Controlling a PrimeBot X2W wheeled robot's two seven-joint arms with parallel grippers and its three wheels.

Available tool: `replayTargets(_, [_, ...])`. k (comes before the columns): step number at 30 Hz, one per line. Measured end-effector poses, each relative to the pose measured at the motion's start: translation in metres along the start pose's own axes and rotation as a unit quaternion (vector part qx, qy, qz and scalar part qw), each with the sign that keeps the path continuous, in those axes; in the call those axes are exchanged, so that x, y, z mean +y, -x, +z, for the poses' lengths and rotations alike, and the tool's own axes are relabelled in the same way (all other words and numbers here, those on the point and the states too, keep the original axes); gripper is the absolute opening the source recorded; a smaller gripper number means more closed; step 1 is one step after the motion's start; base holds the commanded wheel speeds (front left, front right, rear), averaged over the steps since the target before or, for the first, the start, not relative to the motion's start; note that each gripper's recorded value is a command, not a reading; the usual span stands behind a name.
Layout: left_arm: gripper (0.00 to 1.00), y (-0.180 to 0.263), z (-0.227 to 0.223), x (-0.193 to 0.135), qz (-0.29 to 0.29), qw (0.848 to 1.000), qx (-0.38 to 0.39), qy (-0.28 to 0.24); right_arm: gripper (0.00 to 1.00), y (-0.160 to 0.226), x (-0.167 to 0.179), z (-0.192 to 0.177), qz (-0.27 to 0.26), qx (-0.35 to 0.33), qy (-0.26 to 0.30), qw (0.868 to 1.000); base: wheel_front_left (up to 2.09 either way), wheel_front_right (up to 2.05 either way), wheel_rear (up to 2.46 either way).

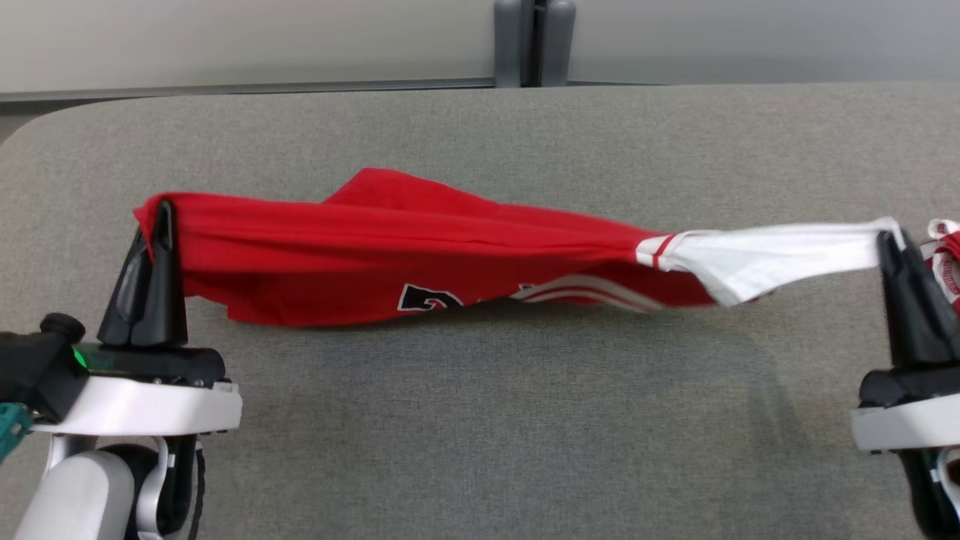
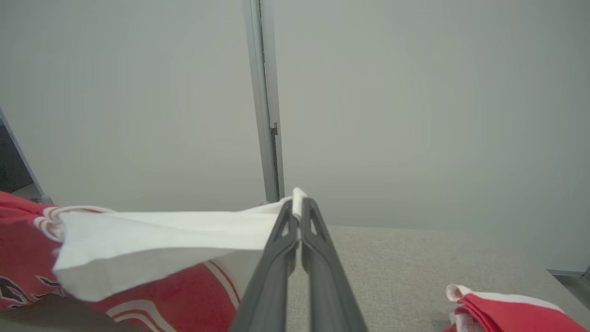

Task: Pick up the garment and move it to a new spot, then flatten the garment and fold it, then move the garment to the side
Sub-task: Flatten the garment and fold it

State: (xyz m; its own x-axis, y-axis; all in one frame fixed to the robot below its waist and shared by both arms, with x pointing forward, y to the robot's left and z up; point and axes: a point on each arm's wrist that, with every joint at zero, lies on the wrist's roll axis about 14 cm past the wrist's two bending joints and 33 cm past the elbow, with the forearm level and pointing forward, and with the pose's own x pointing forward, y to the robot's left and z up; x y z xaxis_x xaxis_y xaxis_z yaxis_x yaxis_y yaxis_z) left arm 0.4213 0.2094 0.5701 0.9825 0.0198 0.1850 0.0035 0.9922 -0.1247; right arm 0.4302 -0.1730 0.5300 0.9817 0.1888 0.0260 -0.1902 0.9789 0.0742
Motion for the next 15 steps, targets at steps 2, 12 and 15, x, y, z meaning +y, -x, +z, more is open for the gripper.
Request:
replayTargets(2, [0.00, -0.006, 0.025, -0.008, -0.015, 0.999, -0.032, -0.003, 0.00, 0.000, -0.002, 0.037, 0.001, -0.049, 0.023, 0.999, 0.00, 0.00, 0.00])
replayTargets(12, [0.00, -0.011, 0.138, -0.038, -0.069, 0.983, -0.166, -0.031, 0.00, 0.034, 0.001, 0.195, -0.004, -0.249, 0.113, 0.962, 0.00, 0.00, 0.00])
replayTargets(15, [0.00, -0.005, 0.161, -0.044, -0.078, 0.978, -0.190, -0.036, 0.00, 0.049, 0.001, 0.221, -0.009, -0.281, 0.125, 0.952, 0.00, 0.00, 0.00])
